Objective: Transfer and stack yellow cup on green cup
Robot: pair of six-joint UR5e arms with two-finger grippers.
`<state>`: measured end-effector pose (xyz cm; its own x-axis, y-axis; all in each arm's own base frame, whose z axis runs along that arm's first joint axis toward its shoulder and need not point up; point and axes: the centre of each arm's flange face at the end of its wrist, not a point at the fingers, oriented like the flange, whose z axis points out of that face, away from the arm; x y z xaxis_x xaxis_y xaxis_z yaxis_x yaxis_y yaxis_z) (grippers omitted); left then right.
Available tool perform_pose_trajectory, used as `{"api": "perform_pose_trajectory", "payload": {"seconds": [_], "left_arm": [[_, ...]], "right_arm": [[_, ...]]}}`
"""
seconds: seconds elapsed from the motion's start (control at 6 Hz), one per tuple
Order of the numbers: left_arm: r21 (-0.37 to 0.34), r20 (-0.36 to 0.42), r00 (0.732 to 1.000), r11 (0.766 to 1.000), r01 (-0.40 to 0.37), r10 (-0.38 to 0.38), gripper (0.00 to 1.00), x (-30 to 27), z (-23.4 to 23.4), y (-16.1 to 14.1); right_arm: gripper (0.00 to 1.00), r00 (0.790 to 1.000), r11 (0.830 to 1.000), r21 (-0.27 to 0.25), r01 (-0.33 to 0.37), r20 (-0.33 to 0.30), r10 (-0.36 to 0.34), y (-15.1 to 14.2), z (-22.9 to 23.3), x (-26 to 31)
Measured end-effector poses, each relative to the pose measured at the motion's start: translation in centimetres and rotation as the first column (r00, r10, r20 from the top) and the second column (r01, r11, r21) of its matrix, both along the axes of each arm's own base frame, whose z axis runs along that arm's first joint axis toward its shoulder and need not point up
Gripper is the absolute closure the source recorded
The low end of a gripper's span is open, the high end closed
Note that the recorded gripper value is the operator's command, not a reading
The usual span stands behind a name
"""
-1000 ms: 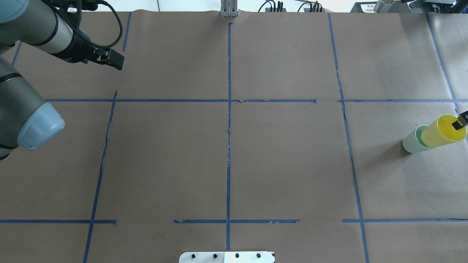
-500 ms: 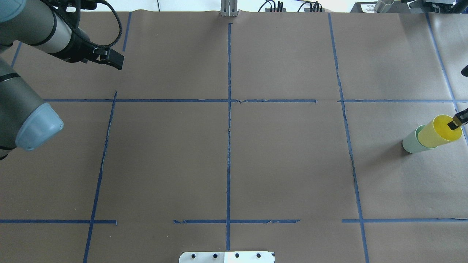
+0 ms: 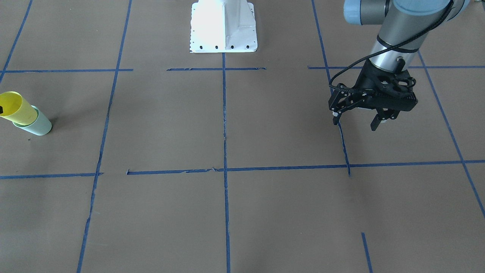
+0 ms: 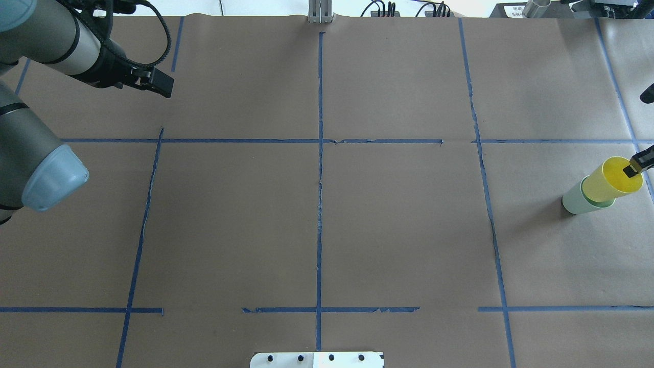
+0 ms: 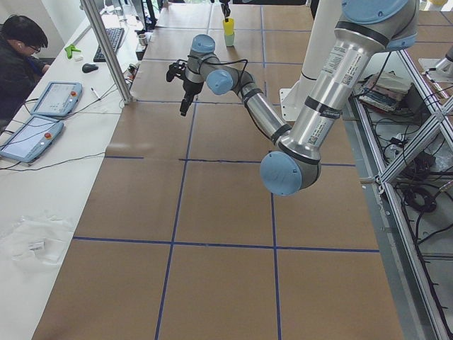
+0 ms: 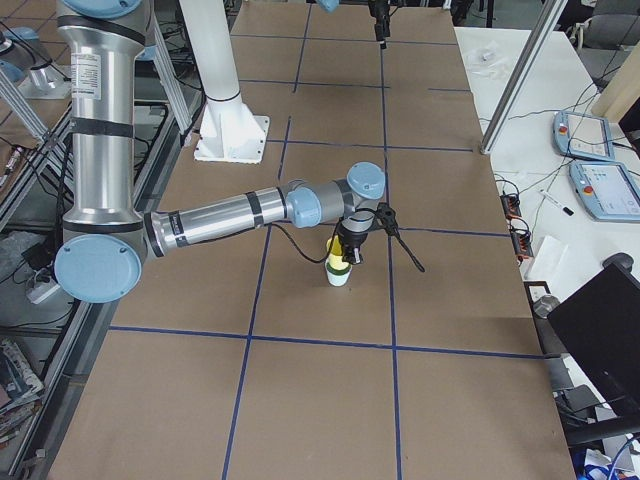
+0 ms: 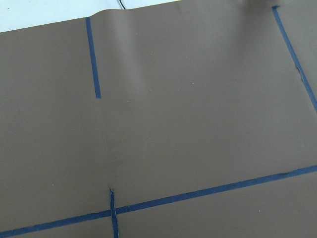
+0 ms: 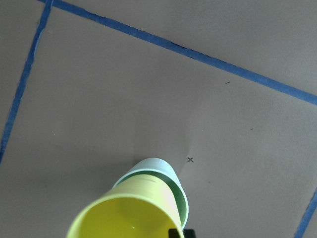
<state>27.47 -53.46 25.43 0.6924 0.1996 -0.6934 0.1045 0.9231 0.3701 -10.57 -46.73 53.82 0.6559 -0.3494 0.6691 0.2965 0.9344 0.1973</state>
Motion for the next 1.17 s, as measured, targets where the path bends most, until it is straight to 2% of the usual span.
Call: {"api": "perform_pose_trajectory", "payload": {"seconds": [0.17, 0.83, 1.17], "left_arm": [[0.0, 0.0, 1.0, 1.0, 0.0, 0.0, 0.0, 0.0, 0.0, 0.0], [-0.005, 0.006, 1.0, 1.0, -0.011, 0.011, 0.0, 0.0, 0.6, 0.1], [-0.019, 0.046, 0.996, 0.997, -0.079, 0.08, 0.0, -1.3, 3.2, -0.4]], "right_arm": [[0.01, 1.0, 1.0, 0.0, -0.001, -0.003, 0.001, 0.0, 0.1, 0.0], [0.0, 1.0, 1.0, -0.017, -0.012, 0.0, 0.012, 0.5, 0.7, 0.8], [0.0, 0.997, 0.996, -0.04, -0.08, -0.016, 0.08, 2.1, 3.3, 6.0]]}}
